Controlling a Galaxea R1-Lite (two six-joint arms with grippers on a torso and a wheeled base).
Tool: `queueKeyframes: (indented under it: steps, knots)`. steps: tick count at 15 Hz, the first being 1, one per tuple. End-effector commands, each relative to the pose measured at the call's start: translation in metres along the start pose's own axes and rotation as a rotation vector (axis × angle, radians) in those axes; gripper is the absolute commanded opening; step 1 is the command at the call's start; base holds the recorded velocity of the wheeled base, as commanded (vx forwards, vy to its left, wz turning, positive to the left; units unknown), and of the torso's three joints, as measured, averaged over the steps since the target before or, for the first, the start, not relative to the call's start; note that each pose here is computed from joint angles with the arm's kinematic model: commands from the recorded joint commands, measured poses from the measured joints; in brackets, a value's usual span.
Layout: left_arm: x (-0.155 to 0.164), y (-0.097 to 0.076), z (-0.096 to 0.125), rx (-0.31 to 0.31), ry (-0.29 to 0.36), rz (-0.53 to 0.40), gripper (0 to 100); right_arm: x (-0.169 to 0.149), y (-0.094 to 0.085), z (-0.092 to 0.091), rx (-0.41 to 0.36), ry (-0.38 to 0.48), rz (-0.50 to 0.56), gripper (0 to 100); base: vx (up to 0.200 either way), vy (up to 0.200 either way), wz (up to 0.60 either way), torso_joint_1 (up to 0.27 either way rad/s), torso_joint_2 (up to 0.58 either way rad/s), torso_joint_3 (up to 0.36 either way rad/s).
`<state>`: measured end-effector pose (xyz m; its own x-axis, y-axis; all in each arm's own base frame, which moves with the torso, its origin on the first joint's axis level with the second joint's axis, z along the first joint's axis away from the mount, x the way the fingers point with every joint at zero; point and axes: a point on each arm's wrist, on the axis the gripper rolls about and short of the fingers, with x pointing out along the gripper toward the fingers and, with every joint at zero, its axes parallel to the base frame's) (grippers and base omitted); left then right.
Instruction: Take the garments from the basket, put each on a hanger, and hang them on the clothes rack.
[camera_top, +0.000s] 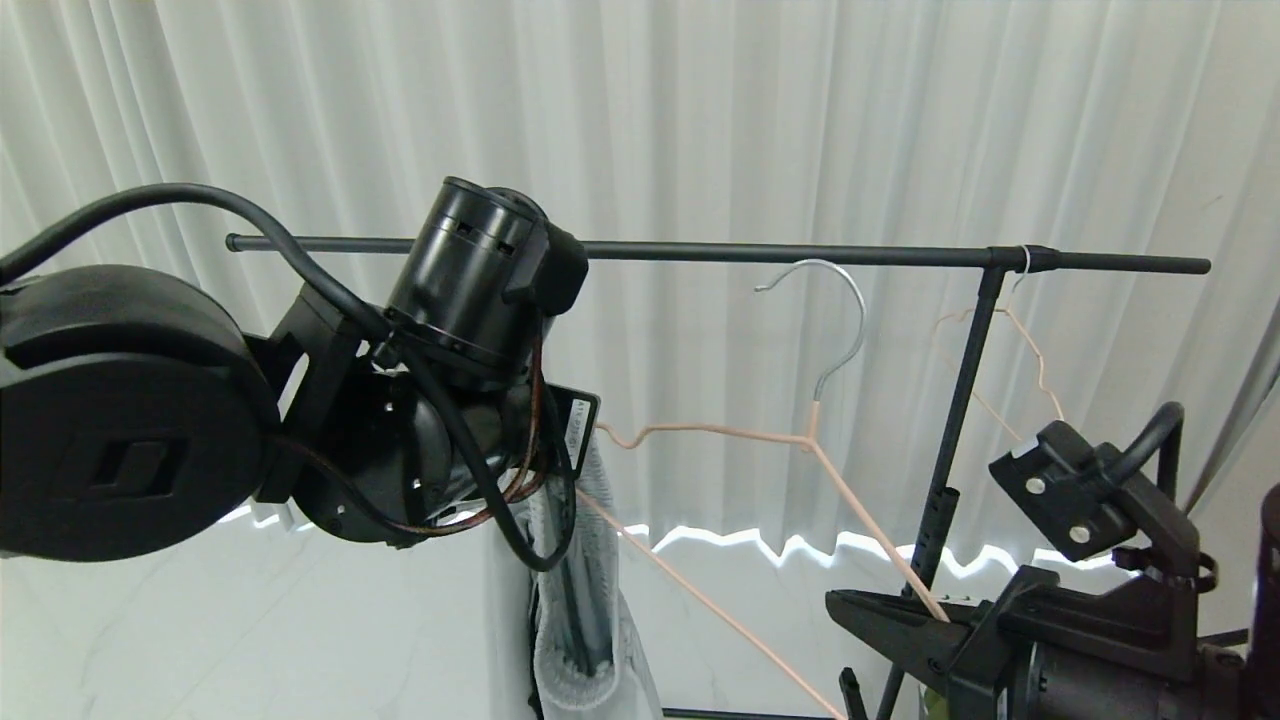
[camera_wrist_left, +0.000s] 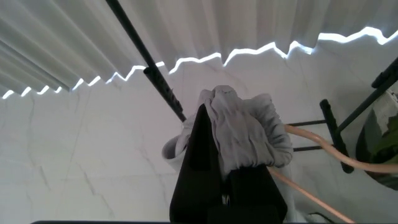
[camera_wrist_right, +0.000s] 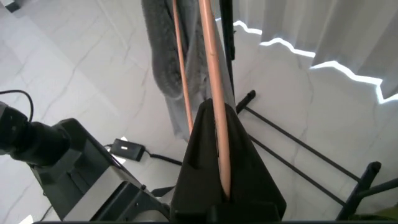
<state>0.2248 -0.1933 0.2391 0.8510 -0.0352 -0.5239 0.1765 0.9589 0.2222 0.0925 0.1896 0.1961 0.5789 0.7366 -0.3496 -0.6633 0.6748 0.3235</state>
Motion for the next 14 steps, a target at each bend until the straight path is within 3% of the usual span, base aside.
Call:
queueKeyframes:
  steps: [1, 5, 7, 10, 14]
  knots:
    - [-0.003, -0.002, 0.000, -0.001, -0.006, -0.008, 0, 0.011, 0.005, -0.008, -0.020, 0.040, 0.009, 0, 0.000, 0.000, 0.00, 0.000, 0.00, 0.000]
    - [-0.008, 0.007, 0.010, -0.033, -0.038, 0.002, 0, 0.004, -0.001, -0.031, -0.085, 0.114, 0.009, 0, 0.000, 0.000, 0.00, 0.000, 0.00, 0.000]
    - [-0.008, 0.007, 0.008, -0.030, -0.033, 0.004, 0, 0.004, -0.001, -0.030, -0.079, 0.102, 0.008, 0, 0.000, 0.000, 0.00, 0.000, 0.00, 0.000]
    - [-0.007, 0.003, 0.004, -0.016, -0.023, -0.006, 0, 0.001, 0.005, -0.016, -0.047, -0.006, 0.062, 0, 0.000, 0.000, 0.00, 0.000, 0.00, 0.000]
    - [-0.012, -0.001, 0.004, -0.010, -0.032, -0.023, 0, 0.007, 0.006, -0.018, -0.051, 0.003, 0.058, 0, 0.000, 0.000, 0.00, 0.000, 0.00, 0.000]
